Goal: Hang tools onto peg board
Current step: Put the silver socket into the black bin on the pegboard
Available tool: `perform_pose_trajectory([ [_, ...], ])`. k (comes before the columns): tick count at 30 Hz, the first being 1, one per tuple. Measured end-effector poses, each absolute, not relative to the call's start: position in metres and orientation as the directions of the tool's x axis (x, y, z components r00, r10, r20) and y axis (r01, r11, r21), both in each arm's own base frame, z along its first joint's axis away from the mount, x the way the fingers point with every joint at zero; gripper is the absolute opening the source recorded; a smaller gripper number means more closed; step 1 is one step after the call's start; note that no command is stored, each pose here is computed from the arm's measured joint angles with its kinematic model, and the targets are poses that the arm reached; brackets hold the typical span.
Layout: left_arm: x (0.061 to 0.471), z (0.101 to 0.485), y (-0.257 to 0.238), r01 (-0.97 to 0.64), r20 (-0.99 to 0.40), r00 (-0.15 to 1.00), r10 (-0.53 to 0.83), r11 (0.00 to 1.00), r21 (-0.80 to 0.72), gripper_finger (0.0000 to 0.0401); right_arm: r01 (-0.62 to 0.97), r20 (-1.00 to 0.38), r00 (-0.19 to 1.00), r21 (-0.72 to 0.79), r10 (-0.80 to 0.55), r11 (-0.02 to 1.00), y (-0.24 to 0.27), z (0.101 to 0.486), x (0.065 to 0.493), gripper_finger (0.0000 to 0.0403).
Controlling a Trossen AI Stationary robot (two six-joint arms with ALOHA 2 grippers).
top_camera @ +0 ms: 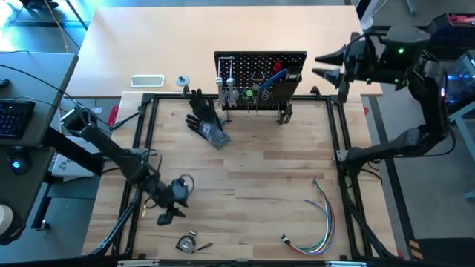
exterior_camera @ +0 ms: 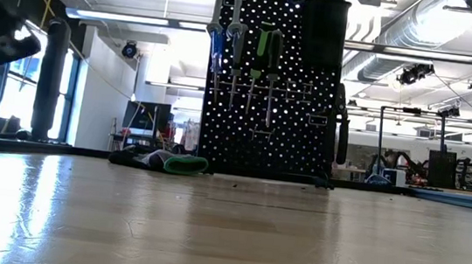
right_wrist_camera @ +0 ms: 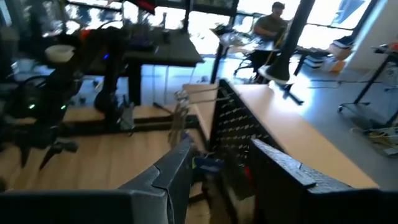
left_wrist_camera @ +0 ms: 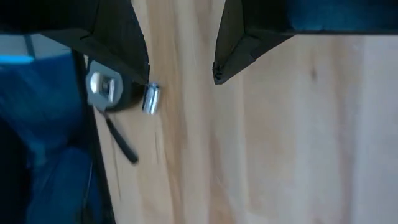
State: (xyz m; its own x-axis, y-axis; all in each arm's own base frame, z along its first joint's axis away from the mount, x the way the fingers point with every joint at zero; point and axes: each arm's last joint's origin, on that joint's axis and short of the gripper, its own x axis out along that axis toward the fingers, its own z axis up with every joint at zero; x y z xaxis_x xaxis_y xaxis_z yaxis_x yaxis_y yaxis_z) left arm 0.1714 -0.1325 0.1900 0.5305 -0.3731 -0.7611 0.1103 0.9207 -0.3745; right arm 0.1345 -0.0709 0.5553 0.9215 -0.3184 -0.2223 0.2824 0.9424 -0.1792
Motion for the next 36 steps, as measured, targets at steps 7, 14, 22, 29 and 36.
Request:
perform_pose_trajectory([
  [7,0.167,0.17,-0.152,0.199,-0.817,0.45,-0.362,0.932,-0.304,0.0172,0.149,-0.323,0.925,-0.171,-0.198,0.974,-0.055,0.544,0.143,0.0151],
  [14,0.164,0.162,-0.157,0.193,-0.843,0.42,-0.336,0.941,-0.279,0.0172,-0.016,-0.458,0.888,-0.125,-0.044,0.992,-0.036,0.521,0.16,0.0151],
  [22,0.161,0.162,-0.16,0.148,-0.832,0.48,-0.276,0.961,-0.234,0.0172,-0.222,-0.593,0.795,-0.086,0.129,0.971,-0.005,0.476,0.194,0.0151],
  [29,0.152,0.152,-0.161,0.086,-0.824,0.504,-0.257,0.965,-0.248,0.0172,-0.374,-0.642,0.725,-0.061,0.251,0.925,0.032,0.416,0.231,0.0151],
  [36,0.148,0.14,-0.159,0.051,-0.785,0.55,-0.284,0.95,-0.307,0.0172,-0.449,-0.564,0.759,-0.091,0.326,0.889,0.059,0.343,0.261,0.0151],
])
